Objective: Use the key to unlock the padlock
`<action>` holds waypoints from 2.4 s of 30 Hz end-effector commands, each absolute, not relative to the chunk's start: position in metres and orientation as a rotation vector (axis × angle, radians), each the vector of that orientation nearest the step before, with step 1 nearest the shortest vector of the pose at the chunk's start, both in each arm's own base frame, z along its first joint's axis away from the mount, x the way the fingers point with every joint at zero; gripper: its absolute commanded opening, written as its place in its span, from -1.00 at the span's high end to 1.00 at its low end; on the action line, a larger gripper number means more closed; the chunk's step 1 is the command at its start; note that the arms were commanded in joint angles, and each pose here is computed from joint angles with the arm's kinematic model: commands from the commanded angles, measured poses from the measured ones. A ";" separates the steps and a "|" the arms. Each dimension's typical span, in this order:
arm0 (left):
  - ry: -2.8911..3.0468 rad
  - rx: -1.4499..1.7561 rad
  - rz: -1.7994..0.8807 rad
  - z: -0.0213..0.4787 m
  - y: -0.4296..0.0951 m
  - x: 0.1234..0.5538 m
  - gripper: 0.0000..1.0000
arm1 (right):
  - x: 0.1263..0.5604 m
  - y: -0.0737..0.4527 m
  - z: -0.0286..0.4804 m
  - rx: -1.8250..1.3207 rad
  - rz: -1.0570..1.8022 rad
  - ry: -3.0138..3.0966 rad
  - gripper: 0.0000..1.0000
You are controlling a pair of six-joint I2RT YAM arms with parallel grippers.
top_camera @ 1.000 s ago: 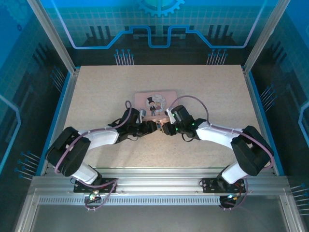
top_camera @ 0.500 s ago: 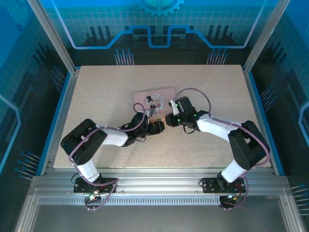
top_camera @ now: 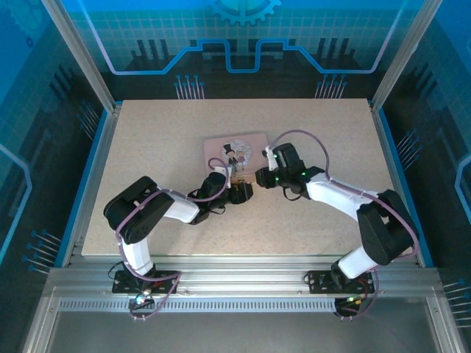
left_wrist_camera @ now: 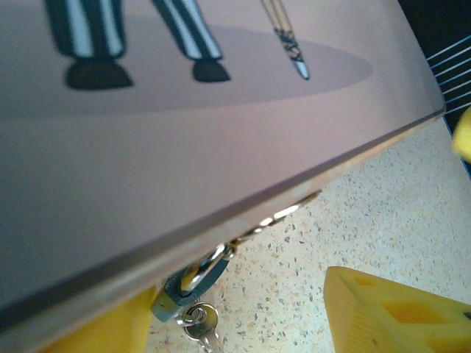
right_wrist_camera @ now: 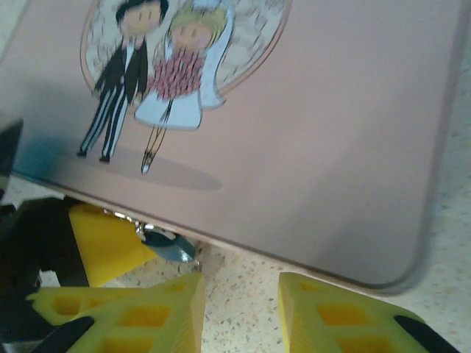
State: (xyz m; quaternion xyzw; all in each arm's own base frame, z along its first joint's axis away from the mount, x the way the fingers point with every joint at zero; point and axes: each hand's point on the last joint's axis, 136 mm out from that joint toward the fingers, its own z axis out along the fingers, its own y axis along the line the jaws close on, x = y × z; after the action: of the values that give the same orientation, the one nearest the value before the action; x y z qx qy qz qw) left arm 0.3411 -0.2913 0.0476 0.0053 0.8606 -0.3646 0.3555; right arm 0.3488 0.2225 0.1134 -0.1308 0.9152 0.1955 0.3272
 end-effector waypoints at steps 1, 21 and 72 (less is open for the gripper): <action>2.156 0.111 -0.975 0.060 -0.305 0.346 -0.19 | 0.363 0.202 0.129 -0.245 0.475 2.386 0.32; 2.035 0.008 -1.122 0.060 -0.307 0.362 0.00 | 0.351 0.198 0.104 -0.221 0.492 2.464 0.33; 2.351 -0.008 -1.306 0.055 -0.307 0.338 1.00 | 0.322 0.220 0.086 -0.402 0.603 2.448 0.34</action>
State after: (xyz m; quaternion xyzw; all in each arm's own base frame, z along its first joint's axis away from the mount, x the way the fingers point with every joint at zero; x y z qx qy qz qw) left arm 0.3586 -0.3014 0.0545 -0.0063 0.8283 -0.4656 0.3115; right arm 0.3321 0.2055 0.0767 -0.1123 0.9330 0.1959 0.2802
